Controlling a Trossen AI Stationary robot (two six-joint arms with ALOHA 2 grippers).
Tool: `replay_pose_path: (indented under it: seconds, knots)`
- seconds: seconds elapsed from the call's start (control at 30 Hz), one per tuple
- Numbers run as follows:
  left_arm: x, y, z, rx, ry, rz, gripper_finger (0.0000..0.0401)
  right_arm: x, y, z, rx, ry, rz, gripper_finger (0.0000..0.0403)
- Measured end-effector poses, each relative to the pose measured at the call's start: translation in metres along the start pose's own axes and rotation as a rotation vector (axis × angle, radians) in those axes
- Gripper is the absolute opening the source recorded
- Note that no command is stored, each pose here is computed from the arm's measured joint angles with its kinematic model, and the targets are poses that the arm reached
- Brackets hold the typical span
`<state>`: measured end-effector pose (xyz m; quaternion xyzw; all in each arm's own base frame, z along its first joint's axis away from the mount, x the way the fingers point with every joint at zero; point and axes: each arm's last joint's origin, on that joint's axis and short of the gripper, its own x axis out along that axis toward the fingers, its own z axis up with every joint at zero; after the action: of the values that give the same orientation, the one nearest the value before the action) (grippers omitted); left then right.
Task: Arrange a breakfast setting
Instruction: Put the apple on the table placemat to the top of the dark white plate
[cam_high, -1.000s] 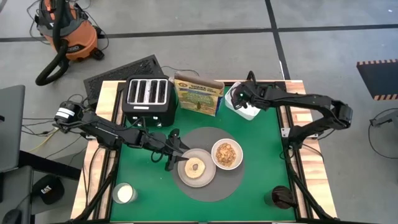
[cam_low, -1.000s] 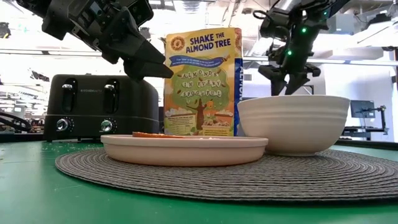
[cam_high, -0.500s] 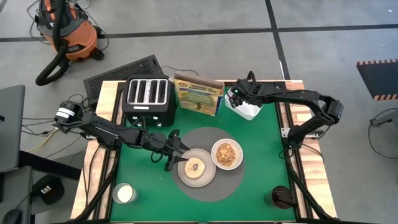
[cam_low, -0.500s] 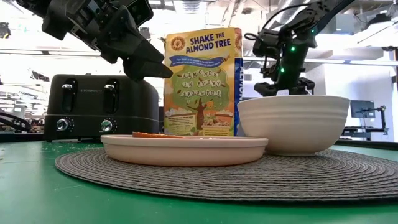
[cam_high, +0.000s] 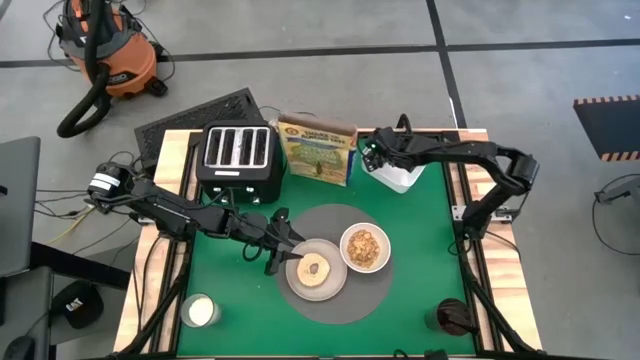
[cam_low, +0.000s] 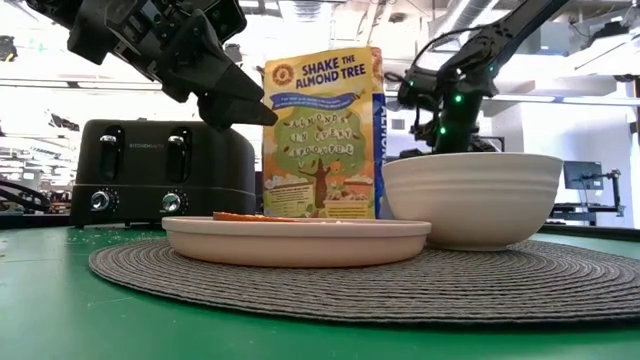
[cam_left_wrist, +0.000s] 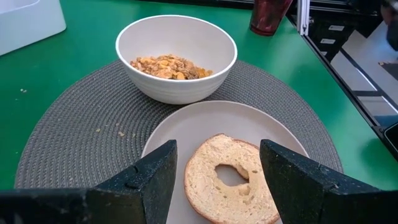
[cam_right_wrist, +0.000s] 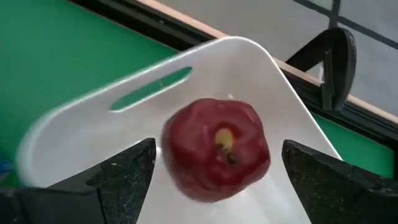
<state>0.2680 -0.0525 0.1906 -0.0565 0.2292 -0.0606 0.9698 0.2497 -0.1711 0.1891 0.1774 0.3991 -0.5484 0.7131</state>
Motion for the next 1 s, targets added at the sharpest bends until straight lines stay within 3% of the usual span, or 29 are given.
replay_pose_path:
  seconds: [0.27,0.73,1.0]
  knots:
    - [0.000,0.000,0.000,0.000,0.000,0.000,0.0214,0.019,0.003,-0.005,-0.045,0.039,-0.029,0.0374]
    - [0.000,0.000,0.001,0.000,-0.007,-0.001,0.0214,0.017,0.004,-0.005,-0.089,0.037,-0.019,0.0370]
    - [0.000,0.000,0.001,0.000,-0.008,-0.001,0.0214,0.017,0.004,-0.005,-0.090,0.033,-0.028,0.0287]
